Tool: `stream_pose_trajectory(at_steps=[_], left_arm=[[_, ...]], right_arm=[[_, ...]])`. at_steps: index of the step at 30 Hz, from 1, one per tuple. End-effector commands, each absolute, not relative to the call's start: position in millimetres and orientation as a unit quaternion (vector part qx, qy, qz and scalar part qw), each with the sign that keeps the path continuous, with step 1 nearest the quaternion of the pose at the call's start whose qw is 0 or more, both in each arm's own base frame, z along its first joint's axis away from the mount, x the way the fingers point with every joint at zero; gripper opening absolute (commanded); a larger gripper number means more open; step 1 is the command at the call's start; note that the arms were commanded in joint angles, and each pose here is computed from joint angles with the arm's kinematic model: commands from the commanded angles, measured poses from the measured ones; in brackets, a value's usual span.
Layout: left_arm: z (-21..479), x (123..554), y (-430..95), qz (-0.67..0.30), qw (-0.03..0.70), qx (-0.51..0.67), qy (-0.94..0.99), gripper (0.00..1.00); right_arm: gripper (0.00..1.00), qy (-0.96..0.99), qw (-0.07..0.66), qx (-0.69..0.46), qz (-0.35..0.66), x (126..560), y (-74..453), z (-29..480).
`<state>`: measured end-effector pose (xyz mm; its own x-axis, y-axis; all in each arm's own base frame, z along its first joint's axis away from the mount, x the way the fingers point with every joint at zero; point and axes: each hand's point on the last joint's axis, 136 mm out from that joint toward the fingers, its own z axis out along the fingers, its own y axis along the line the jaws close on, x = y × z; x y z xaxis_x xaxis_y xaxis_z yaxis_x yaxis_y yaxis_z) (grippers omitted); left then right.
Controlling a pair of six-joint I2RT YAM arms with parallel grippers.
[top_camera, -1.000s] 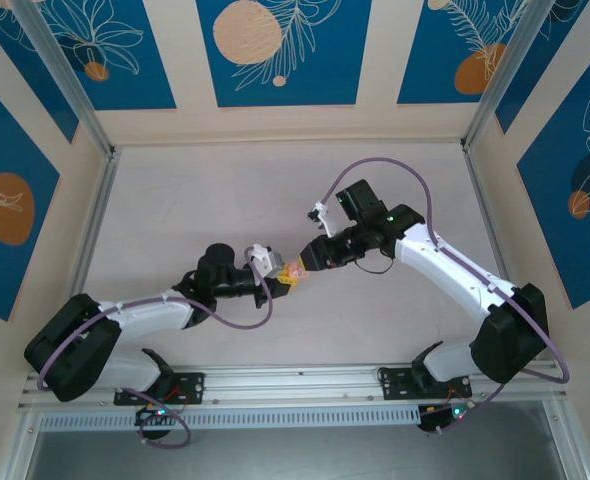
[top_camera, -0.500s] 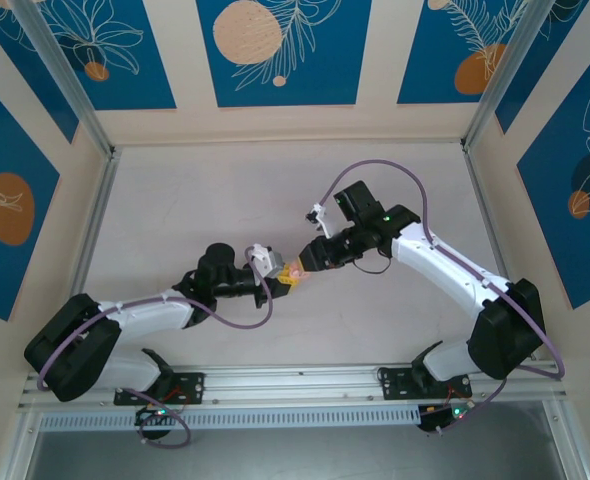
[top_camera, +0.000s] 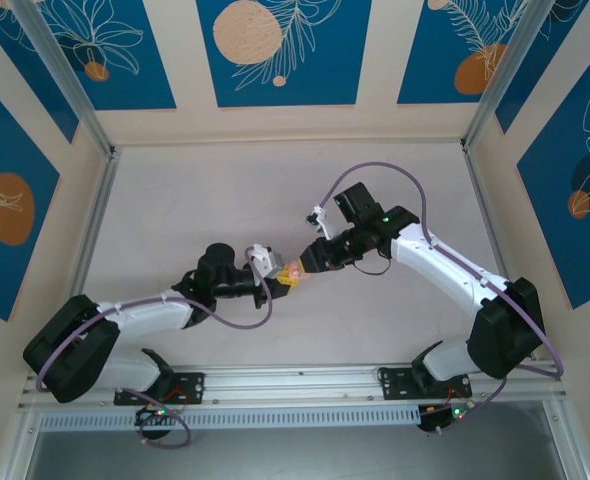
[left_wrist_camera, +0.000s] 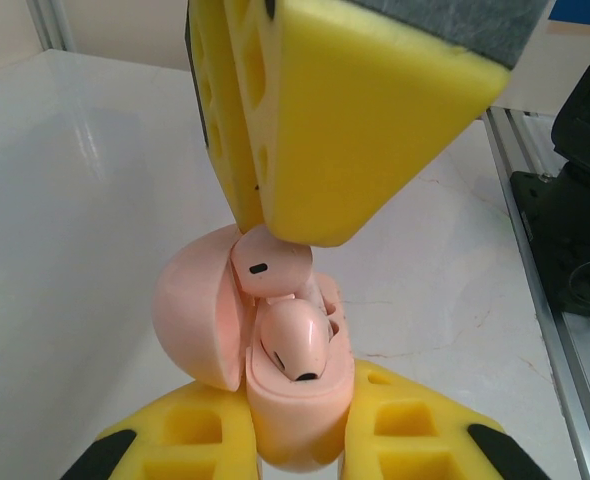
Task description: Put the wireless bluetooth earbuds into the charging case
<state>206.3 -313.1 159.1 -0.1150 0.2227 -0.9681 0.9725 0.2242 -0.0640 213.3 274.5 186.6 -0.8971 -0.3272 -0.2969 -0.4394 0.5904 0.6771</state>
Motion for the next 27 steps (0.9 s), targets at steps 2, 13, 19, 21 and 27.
stream_pose_trajectory(at_steps=[2,13,19,21,27], left_arm=[[185.2,201.6,-319.6,-0.408,0.493,0.492,0.590,0.13],[188.3,203.1,-318.1,-0.400,0.500,0.492,0.589,0.13],[189.0,203.9,-317.1,-0.396,0.503,0.492,0.589,0.13],[188.7,203.7,-316.9,-0.395,0.503,0.493,0.590,0.13],[191.6,208.8,-315.3,-0.381,0.514,0.490,0.592,0.13]], right_arm=[[0.26,0.898,0.045,-0.190,0.394,208.3,270.3,175.8],[0.22,0.905,0.039,-0.122,0.405,210.9,270.3,174.3],[0.19,0.909,0.038,-0.075,0.409,214.0,270.8,173.3],[0.18,0.911,0.034,-0.064,0.405,212.8,271.2,171.0],[0.17,0.923,0.029,-0.050,0.381,204.4,276.8,164.5]])
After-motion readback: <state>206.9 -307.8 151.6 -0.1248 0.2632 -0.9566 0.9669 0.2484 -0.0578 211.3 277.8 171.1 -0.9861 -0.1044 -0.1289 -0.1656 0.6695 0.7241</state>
